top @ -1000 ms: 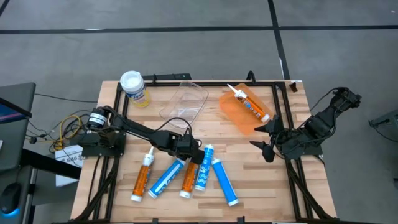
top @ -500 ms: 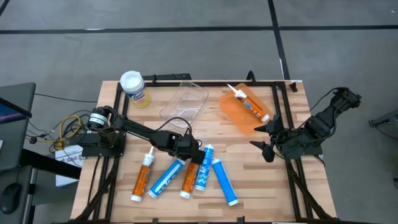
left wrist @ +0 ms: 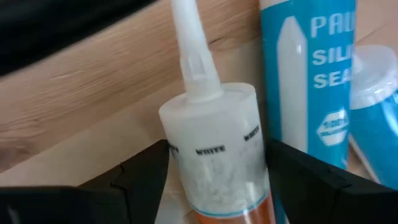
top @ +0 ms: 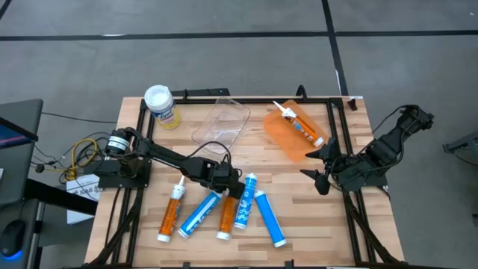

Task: Pick & place silicon tubes, Sealant and Lysol wipes
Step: Put the right orange sealant into the orange bin

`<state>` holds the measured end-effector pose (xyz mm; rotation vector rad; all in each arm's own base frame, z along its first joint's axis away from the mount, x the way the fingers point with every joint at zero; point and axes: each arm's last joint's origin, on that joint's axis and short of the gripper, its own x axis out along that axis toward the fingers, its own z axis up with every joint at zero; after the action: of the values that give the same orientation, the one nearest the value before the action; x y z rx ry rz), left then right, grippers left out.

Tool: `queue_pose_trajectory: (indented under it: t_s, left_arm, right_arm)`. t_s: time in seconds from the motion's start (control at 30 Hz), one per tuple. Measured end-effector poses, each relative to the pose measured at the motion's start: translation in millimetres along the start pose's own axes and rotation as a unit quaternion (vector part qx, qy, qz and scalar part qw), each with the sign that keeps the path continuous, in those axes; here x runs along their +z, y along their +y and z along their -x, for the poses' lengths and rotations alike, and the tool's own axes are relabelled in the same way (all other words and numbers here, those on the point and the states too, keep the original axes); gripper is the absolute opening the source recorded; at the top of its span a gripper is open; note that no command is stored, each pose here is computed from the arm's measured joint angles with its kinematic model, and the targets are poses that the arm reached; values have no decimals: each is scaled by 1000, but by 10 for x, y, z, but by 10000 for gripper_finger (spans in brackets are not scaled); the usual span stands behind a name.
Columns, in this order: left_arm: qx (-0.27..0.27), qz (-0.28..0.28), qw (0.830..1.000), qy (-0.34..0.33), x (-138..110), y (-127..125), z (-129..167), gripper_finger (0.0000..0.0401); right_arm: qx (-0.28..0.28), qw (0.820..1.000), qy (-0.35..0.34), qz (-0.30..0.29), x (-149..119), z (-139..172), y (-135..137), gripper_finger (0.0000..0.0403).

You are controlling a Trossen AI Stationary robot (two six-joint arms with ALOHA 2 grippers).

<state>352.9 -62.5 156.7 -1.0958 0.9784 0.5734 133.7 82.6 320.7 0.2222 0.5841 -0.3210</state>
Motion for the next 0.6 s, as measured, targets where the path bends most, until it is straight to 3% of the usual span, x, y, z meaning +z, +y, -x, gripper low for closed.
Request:
queue_pose_trajectory:
  t_s: [0.17, 0.6]
  left_arm:
    - [-1, -4, 1000, -1, 1, -1, 0, 283]
    - [20, 10, 999, -22, 8, 30, 1, 284]
  right_arm:
    - [0, 1000, 0, 0, 0, 0, 0, 291]
    - [-1, 1000, -1, 0, 0, 0, -1, 291]
